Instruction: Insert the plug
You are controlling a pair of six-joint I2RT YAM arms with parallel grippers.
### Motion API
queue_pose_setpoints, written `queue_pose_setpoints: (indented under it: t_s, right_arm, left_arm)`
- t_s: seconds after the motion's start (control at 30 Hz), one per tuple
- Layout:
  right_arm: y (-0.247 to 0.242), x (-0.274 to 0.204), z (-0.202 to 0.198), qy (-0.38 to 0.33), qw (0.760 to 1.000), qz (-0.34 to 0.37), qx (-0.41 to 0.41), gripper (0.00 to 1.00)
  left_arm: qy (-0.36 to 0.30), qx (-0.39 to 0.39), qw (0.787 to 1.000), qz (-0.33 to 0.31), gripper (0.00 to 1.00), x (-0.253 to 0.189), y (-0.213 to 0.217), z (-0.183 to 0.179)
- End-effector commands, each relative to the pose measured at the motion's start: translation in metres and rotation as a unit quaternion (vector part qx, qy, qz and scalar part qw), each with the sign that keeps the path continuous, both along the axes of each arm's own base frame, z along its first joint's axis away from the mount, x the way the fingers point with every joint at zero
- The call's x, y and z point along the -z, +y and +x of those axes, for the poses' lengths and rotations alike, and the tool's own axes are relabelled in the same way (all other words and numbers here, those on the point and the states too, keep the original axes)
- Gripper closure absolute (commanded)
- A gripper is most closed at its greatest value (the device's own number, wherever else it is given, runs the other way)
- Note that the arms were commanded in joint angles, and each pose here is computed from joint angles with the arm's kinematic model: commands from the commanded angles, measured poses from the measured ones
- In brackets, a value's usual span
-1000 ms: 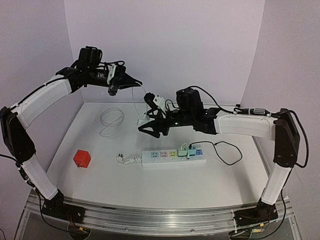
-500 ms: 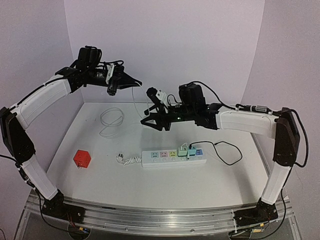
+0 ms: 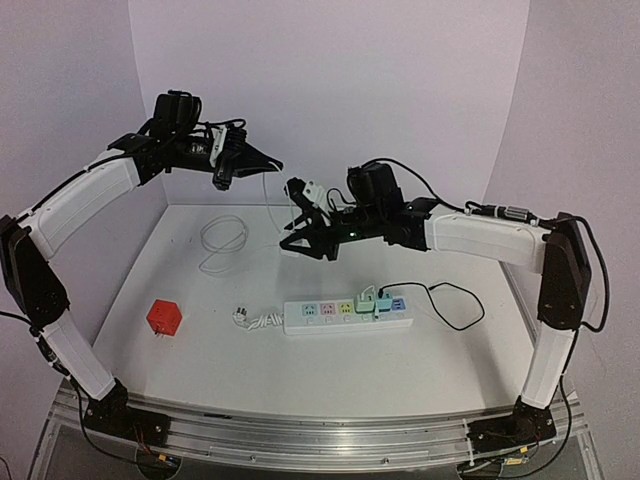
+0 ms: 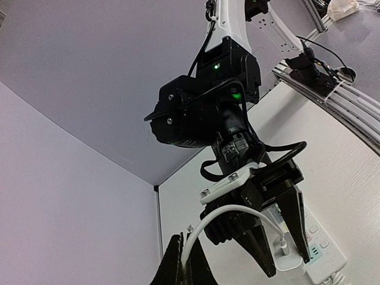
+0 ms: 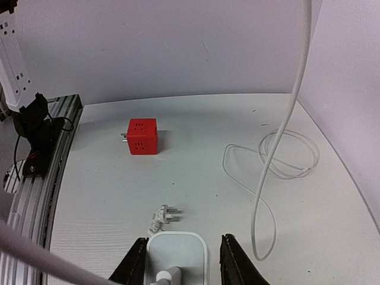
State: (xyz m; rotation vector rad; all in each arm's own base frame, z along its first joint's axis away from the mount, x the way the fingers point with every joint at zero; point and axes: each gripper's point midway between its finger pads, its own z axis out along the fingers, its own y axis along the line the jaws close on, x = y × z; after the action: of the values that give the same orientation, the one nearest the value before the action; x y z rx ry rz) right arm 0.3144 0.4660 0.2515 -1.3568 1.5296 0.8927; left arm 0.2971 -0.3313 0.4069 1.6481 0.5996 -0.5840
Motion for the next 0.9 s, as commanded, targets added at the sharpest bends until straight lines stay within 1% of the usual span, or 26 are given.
queue_pose_setpoints:
  t_s: [0.0,0.1,0.17,0.23,0.27,0.3,0.4,0.53,0.57,0.6,0.63,0.7,0.73,0.8,0.87]
  right_arm:
    - [0.003,-0.004,0.005,-0.009,1.000,-0.005,0.002,0.69]
    - [0.001,-0.002,0.004,-0.009,1.000,-0.008,0.006,0.76]
    - [-0.001,-0.003,0.004,-0.010,1.000,-0.011,0.009,0.83]
    - [-0.003,-0.003,0.004,-0.010,1.000,-0.016,0.014,0.94]
    - [-0.005,-0.003,0.004,-0.009,1.000,-0.020,0.017,0.99]
    - [-0.006,-0.003,0.004,-0.009,0.999,-0.025,0.019,1.00]
    - [-0.012,-0.001,0.001,-0.001,0.999,-0.044,0.022,1.00]
    - [-0.028,0.007,-0.012,0.010,0.998,-0.066,0.013,1.00]
    - [-0.033,0.011,-0.014,0.017,0.997,-0.069,0.013,1.00]
    - [-0.037,0.009,-0.016,0.025,0.997,-0.066,0.013,1.00]
    - [-0.042,0.010,-0.016,0.032,0.997,-0.065,0.015,1.00]
    - [-0.052,0.008,-0.017,0.039,0.997,-0.062,0.018,1.00]
    - [-0.056,0.007,-0.017,0.040,0.997,-0.061,0.019,1.00]
    - [-0.064,0.005,-0.018,0.038,0.997,-0.060,0.021,1.00]
    - [-0.072,0.004,-0.020,0.039,0.997,-0.057,0.020,1.00]
  left_arm:
    - [-0.031,0.017,0.999,-0.022,1.00,-0.025,0.006,-0.020]
    - [-0.032,0.014,0.999,-0.021,1.00,-0.023,0.007,-0.019]
    - [-0.032,0.012,0.999,-0.019,1.00,-0.022,0.006,-0.018]
    - [-0.031,0.010,0.999,-0.018,1.00,-0.020,0.006,-0.017]
    - [-0.030,0.009,0.999,-0.017,1.00,-0.019,0.006,-0.017]
    - [-0.028,0.008,0.999,-0.015,1.00,-0.017,0.006,-0.016]
    - [-0.017,0.001,1.000,-0.007,1.00,-0.010,0.006,-0.014]
    - [0.021,-0.017,0.999,0.019,0.99,0.015,0.008,-0.011]
    - [0.036,-0.021,0.999,0.028,0.94,0.026,0.009,-0.011]
    - [0.048,-0.026,0.998,0.036,0.85,0.034,0.011,-0.011]
    - [0.064,-0.028,0.997,0.045,0.72,0.046,0.012,-0.012]
    - [0.093,-0.031,0.994,0.053,0.49,0.060,0.013,-0.015]
    - [0.109,-0.031,0.992,0.052,0.40,0.063,0.014,-0.017]
    - [0.146,-0.029,0.988,0.052,0.28,0.072,0.014,-0.021]
    - [0.167,-0.021,0.984,0.052,0.23,0.080,0.014,-0.025]
